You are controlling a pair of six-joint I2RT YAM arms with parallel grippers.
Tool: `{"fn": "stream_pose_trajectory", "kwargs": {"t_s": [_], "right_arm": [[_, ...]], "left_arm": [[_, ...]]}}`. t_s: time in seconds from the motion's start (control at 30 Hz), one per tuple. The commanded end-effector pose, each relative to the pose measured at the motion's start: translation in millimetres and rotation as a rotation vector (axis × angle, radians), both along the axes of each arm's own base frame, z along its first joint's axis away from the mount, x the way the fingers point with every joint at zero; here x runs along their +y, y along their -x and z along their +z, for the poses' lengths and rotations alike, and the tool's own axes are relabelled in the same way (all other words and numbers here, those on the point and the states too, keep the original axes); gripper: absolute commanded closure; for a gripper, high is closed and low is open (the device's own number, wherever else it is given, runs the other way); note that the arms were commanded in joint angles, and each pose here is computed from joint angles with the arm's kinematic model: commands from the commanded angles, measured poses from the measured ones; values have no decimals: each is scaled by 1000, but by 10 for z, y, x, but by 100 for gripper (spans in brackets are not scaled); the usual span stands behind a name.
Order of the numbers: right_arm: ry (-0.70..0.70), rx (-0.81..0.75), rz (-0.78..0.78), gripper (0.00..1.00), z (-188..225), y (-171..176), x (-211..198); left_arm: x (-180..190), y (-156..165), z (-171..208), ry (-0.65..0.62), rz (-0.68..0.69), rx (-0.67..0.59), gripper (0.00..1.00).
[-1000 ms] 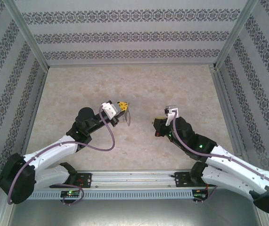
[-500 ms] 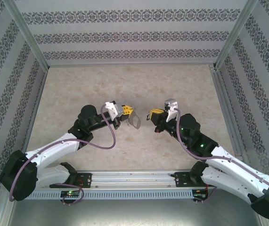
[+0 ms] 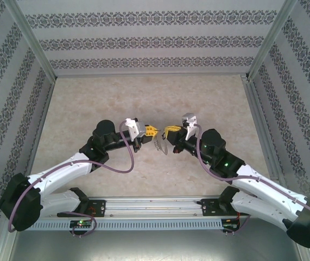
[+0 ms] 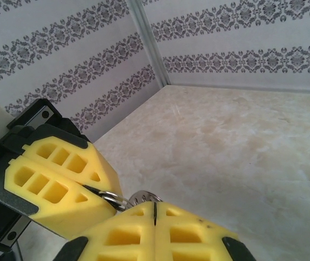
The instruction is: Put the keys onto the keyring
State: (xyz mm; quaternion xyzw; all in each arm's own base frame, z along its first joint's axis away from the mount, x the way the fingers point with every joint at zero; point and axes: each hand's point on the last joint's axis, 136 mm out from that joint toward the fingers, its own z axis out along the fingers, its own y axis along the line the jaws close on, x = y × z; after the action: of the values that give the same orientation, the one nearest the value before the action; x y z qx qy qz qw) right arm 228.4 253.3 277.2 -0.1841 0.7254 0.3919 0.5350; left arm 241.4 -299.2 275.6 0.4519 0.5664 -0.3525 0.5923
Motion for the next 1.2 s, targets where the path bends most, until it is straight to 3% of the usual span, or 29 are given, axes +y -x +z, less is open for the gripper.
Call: {"fn": "stream_pose_trajectory", "kwargs": {"t_s": [0.0, 0.63, 1.17], "right_arm": [[-50, -49, 32, 100, 223, 19, 42], [-55, -84, 106, 100, 347, 94, 157], [-34, -81, 30, 100, 255, 150, -87]], "left_arm": [[-60, 69, 165, 22, -38, -18, 100], [-116, 67, 159, -1, -46, -13, 100], [-134, 50, 154, -9, -44, -20, 100]]}}
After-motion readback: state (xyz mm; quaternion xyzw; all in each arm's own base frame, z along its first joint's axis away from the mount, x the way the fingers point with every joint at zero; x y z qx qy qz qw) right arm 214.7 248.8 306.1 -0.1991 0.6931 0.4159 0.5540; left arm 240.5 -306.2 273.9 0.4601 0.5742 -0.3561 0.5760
